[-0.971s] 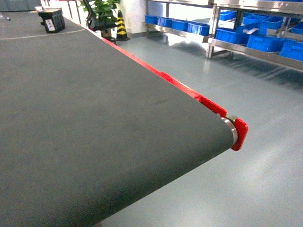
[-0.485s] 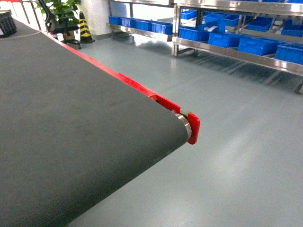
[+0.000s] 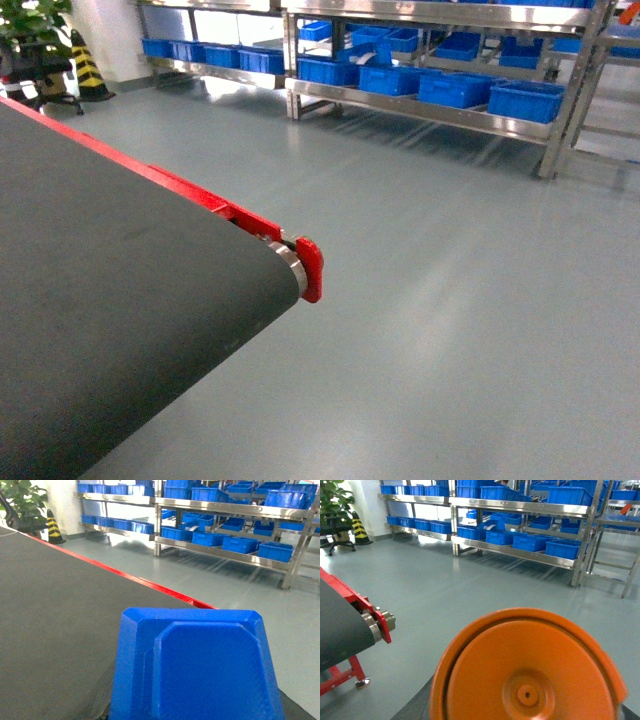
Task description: Sort blue parts and orange caps into right shelf containers
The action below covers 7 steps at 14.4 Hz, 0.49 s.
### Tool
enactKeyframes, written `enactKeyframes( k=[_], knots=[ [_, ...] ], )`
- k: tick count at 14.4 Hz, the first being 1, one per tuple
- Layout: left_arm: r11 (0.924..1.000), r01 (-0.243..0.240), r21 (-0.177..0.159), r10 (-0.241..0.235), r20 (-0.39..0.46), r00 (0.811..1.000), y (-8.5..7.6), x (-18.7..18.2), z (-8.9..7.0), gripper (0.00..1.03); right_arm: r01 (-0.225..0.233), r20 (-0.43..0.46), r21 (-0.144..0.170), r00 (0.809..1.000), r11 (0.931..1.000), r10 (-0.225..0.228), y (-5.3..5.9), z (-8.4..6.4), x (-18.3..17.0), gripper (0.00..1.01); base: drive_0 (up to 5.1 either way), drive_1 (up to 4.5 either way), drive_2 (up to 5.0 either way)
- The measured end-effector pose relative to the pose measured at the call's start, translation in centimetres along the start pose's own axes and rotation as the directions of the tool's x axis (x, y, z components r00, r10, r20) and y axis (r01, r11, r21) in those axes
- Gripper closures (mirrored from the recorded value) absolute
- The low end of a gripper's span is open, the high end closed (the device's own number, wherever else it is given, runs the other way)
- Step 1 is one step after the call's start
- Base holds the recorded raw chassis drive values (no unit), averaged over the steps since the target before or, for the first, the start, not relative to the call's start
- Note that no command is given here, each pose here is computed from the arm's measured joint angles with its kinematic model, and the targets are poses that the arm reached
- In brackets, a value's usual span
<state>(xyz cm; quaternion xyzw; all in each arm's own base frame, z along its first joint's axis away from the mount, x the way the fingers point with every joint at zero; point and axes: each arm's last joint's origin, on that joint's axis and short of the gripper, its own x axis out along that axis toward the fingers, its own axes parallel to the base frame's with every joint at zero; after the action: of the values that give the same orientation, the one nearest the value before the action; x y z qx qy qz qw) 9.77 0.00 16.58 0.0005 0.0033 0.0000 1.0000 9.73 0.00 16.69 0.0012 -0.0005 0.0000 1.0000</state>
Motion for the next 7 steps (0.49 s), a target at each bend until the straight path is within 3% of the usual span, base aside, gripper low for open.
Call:
enactKeyframes(
  k=[7],
  knots=[
    [1.0, 0.0, 0.0, 0.0, 0.0, 1.0, 0.0, 0.0, 0.0, 0.61, 0.0, 0.0, 0.0, 1.0, 1.0, 0.0, 0.0, 0.0, 0.0, 0.57, -1.6, -1.58, -1.6]
  ],
)
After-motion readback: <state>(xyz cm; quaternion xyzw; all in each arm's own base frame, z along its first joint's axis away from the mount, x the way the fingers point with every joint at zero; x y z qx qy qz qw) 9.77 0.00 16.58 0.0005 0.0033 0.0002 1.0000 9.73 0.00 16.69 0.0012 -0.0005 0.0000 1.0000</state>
